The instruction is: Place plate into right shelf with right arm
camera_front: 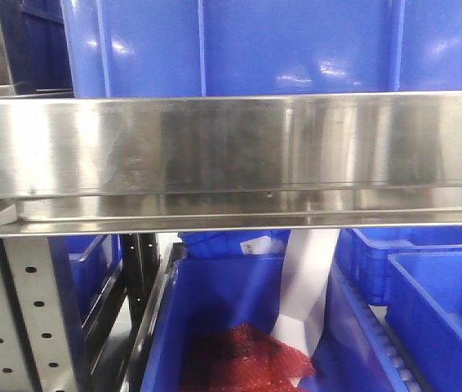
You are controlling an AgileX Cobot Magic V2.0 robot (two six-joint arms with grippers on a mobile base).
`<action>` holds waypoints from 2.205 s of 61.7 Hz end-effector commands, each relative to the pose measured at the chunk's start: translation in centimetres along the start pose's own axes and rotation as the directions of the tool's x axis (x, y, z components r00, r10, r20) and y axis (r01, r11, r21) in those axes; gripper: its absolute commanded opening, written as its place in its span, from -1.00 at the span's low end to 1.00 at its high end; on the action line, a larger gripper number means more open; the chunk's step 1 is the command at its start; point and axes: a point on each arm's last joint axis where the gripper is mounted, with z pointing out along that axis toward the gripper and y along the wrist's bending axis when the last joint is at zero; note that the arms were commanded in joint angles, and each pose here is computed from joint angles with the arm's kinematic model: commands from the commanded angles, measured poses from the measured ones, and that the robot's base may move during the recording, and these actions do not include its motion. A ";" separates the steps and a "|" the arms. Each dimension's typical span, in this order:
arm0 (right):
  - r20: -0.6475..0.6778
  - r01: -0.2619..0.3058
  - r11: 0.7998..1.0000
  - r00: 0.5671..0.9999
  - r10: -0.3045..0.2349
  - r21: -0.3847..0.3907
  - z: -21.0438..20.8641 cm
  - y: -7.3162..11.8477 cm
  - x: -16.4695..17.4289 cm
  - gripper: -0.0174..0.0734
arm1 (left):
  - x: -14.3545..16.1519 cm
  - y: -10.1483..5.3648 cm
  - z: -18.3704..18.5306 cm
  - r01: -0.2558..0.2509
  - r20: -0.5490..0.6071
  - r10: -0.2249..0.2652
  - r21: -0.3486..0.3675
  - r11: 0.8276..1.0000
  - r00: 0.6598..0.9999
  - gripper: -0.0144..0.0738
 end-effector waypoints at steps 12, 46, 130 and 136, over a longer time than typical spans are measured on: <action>0.004 0.009 1.000 1.000 -0.009 0.001 9.5 0.1 -5.3 -0.55 | -0.5 0.1 -0.1 0.011 0.084 -0.010 -0.016 1.000 0.996 -0.78; -0.303 0.011 1.000 0.953 -0.011 0.001 27.0 0.1 4.5 -0.55 | -0.5 0.1 -0.1 0.011 0.084 -0.010 -0.016 1.000 0.996 -0.78; -0.191 0.009 1.000 0.982 -0.008 0.004 8.0 0.0 -1.9 -0.55 | -0.5 0.1 -0.1 0.011 0.084 -0.010 -0.016 1.000 0.996 -0.78; -0.150 0.009 1.000 0.989 -0.008 0.003 4.3 0.0 -0.4 -0.55 | -0.5 0.1 -0.1 0.011 0.084 -0.010 -0.016 1.000 0.996 -0.78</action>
